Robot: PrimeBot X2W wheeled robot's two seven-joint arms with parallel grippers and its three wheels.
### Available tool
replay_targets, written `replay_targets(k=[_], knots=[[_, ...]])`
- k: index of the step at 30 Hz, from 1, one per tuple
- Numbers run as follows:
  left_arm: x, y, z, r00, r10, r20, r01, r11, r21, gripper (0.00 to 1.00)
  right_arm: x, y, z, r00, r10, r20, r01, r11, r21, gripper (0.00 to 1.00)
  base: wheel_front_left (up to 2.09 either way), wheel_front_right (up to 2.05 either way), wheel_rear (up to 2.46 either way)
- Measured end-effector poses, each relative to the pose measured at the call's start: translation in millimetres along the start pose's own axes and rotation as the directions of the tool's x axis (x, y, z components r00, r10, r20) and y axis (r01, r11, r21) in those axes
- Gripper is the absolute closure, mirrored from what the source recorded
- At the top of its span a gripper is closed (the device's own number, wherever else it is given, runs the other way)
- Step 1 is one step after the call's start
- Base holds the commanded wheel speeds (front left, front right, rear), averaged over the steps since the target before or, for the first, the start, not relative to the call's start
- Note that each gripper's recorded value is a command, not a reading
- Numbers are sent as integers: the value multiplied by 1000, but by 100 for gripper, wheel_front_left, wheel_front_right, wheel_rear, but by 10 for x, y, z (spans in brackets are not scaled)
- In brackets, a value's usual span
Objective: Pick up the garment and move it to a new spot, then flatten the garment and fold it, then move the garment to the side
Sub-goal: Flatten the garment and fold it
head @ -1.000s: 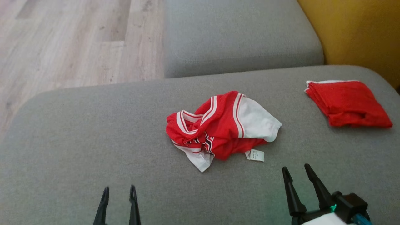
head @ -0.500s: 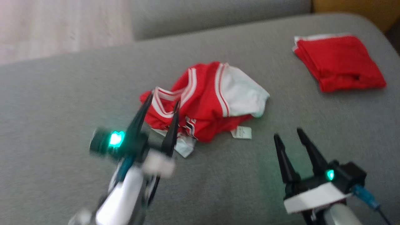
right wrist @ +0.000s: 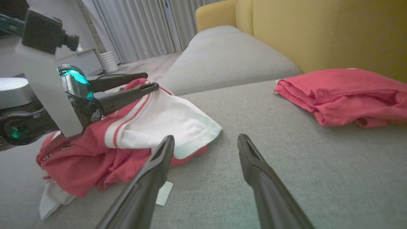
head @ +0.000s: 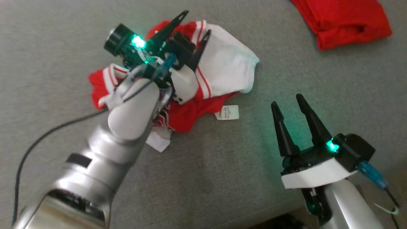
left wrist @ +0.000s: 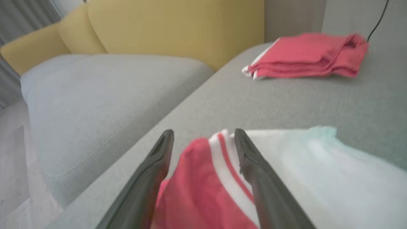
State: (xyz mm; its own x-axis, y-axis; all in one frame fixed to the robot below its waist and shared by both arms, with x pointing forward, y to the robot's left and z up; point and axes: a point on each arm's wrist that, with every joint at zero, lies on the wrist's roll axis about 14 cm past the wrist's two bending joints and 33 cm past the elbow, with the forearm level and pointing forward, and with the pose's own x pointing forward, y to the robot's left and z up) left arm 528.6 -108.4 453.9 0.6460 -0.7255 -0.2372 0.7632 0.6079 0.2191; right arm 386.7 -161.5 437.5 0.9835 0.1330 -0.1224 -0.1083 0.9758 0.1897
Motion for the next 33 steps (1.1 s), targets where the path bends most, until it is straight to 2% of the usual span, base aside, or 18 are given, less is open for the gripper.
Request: replay_targets(k=[3, 6, 7, 8, 9, 16, 18, 19, 22, 25, 28, 30, 33], knots=[[135, -18, -307, 995, -26, -97, 27, 1000, 10, 0, 27, -82, -51, 1000, -24, -16, 24, 1000, 2, 0, 0, 0, 0], [193, -47, -430, 990, -45, -130, 47, 999, 6, 0, 25, -125, -85, 999, -38, -27, 38, 999, 1, 0, 0, 0, 0], [212, -62, -472, 989, -52, -141, 54, 999, 7, 11, 21, -137, -100, 999, -43, -32, 43, 999, 1, 0, 0, 0, 0], [225, -75, -499, 987, -58, -147, 61, 998, 11, 72, 19, -147, -111, 998, -46, -35, 46, 999, 1, 0, 0, 0, 0], [229, -72, -503, 988, -59, -144, 61, 998, 12, 100, 20, -147, -114, 998, -46, -36, 46, 999, 1, 0, 0, 0, 0], [166, -47, -228, 998, -53, -38, 53, 999, -12, 100, -4, -82, -26, 1000, -30, -10, 30, 1000, 3, 0, 0, 0, 0], [144, -67, 15, 998, -58, 32, 58, 998, -26, 100, -25, -40, 27, 1000, -21, 6, 21, 1000, 5, 0, 0, 0, 0], [119, -93, 315, 993, -65, 103, 69, 997, -35, 100, -51, 6, 97, 1000, -14, 28, 14, 1000, 10, 0, 0, 0, 0], [70, -110, 926, 969, -87, 229, 86, 996, 15, 100, -116, 71, 207, 998, -10, 64, 8, 1000, 27, 0, 0, 0, 0], [-38, -65, 1721, 921, -100, 377, 78, 994, 73, 100, -226, 100, 273, 996, -12, 85, 9, 1000, 30, 0, 0, 0, 0], [-247, -15, 2526, 850, -103, 517, 45, 991, 125, 100, -345, 90, 336, 994, -24, 107, 21, 999, 32, 0, 0, 0, 0], [-441, 27, 2998, 789, -88, 608, 38, 995, 94, 100, -413, 93, 381, 992, -29, 125, 25, 999, 34, 0, 0, 0, 0], [-681, 125, 3415, 736, -50, 675, 14, 998, 59, 100, -492, 104, 447, 988, -31, 150, 26, 999, 36, 0, 0, 0, 0]])
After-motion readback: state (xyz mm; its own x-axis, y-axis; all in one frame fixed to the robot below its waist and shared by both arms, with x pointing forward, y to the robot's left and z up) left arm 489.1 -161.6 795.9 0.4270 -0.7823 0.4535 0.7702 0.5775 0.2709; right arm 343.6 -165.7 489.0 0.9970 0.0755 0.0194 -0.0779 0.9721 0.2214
